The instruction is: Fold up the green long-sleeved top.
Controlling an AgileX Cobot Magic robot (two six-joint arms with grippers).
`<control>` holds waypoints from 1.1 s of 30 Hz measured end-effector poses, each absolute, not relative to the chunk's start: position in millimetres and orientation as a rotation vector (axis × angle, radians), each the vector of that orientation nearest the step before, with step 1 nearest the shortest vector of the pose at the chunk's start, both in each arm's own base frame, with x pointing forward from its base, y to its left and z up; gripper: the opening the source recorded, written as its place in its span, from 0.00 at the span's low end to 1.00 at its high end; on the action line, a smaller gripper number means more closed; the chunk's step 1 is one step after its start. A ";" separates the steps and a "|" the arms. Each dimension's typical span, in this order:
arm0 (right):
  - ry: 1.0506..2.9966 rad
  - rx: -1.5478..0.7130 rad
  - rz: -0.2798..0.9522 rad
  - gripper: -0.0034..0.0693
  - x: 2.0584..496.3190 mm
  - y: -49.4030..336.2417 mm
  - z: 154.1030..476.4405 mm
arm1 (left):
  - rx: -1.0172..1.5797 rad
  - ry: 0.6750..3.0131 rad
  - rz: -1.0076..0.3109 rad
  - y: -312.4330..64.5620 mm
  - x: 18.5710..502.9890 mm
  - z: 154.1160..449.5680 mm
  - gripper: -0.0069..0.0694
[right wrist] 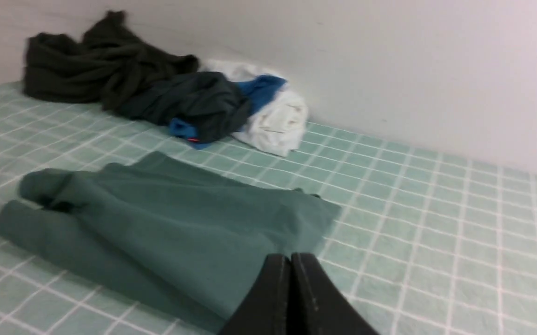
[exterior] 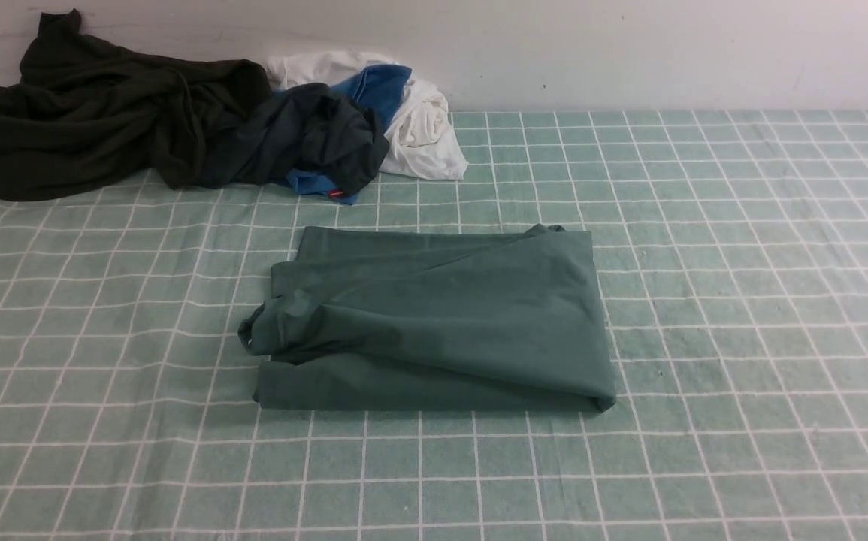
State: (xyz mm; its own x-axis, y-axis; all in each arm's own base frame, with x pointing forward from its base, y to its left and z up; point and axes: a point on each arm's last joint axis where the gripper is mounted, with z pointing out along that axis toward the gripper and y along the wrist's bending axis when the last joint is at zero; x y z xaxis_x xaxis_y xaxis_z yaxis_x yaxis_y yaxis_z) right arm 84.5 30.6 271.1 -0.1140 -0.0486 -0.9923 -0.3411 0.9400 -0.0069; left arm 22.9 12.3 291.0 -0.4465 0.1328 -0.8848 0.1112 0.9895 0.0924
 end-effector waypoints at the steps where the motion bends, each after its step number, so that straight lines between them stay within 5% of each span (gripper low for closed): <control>1: 1.677 -0.274 0.248 0.03 83.1 28.3 266.6 | 0.172 2.038 0.025 12.3 22.9 291.0 0.09; 11: 1.663 0.057 -0.005 0.03 57.7 -2.2 190.6 | 0.172 2.038 0.025 12.3 22.9 291.0 0.09; 33: 1.748 0.091 -0.008 0.03 55.1 -3.3 182.6 | 0.172 2.039 0.025 12.3 22.8 291.0 0.09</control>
State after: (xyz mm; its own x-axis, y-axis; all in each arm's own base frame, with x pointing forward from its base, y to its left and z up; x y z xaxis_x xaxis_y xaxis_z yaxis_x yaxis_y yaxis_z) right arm 55.1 -3.3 182.6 -0.1755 0.0566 -0.9829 0.0654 0.9968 0.0457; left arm 22.8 12.3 291.0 -0.4473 0.1329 -0.8844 0.1111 0.9895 0.0925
